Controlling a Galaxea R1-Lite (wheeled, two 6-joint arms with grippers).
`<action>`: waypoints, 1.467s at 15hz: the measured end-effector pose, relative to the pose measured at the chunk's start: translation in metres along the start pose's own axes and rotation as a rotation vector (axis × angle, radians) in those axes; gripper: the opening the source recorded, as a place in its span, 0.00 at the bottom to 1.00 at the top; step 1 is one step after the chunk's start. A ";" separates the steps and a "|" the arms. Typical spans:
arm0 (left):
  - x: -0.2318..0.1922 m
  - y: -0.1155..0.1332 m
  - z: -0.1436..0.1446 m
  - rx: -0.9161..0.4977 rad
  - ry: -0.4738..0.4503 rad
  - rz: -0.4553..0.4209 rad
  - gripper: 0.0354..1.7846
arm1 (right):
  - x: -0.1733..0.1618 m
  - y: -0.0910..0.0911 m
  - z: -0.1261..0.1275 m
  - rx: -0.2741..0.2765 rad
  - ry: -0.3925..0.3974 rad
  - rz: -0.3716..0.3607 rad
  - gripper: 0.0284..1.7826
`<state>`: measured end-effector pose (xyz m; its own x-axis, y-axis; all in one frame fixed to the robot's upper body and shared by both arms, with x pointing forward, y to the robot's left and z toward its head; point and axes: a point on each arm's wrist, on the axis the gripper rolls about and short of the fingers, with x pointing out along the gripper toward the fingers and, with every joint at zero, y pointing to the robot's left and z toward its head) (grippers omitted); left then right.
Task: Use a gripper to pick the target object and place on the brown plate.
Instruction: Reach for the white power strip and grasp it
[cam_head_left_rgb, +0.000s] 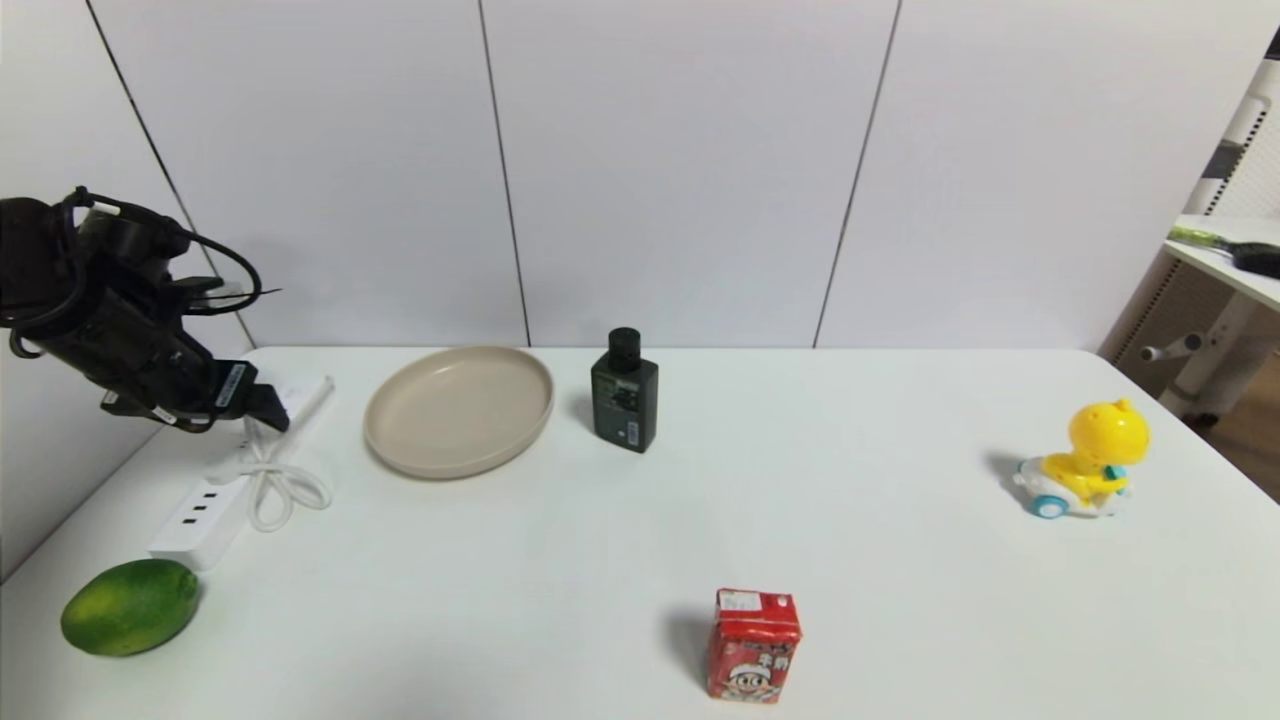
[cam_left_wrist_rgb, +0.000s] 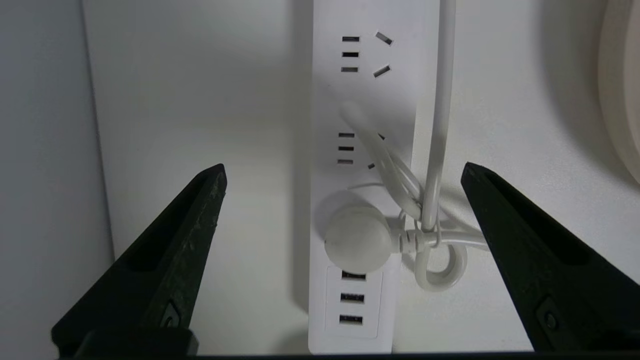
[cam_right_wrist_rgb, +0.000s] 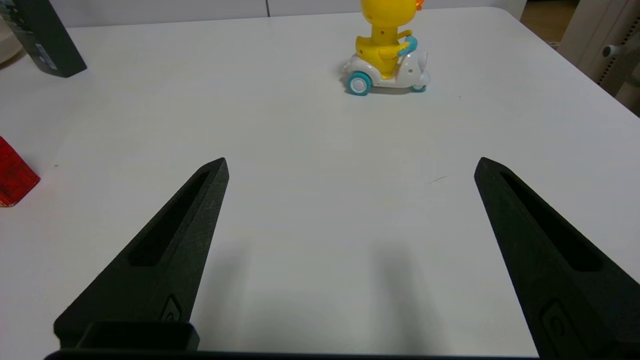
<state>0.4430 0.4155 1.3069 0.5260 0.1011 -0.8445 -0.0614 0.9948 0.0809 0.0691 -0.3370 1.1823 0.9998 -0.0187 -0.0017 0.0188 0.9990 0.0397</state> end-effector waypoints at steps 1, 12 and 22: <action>0.006 0.000 0.000 0.000 0.007 -0.022 0.94 | 0.000 0.000 0.000 0.000 0.000 0.000 0.95; 0.041 -0.005 0.003 0.029 0.065 -0.058 0.94 | 0.000 0.000 0.000 0.000 0.000 0.000 0.95; 0.052 -0.003 0.002 0.017 0.090 -0.063 0.58 | 0.000 0.000 0.000 0.000 0.000 0.000 0.95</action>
<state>0.4723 0.4174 1.2642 0.4502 0.0380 -0.8921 -0.0162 0.9993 0.0344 0.0691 -0.3370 1.1824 0.9998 -0.0187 -0.0013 0.0188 0.9990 0.0398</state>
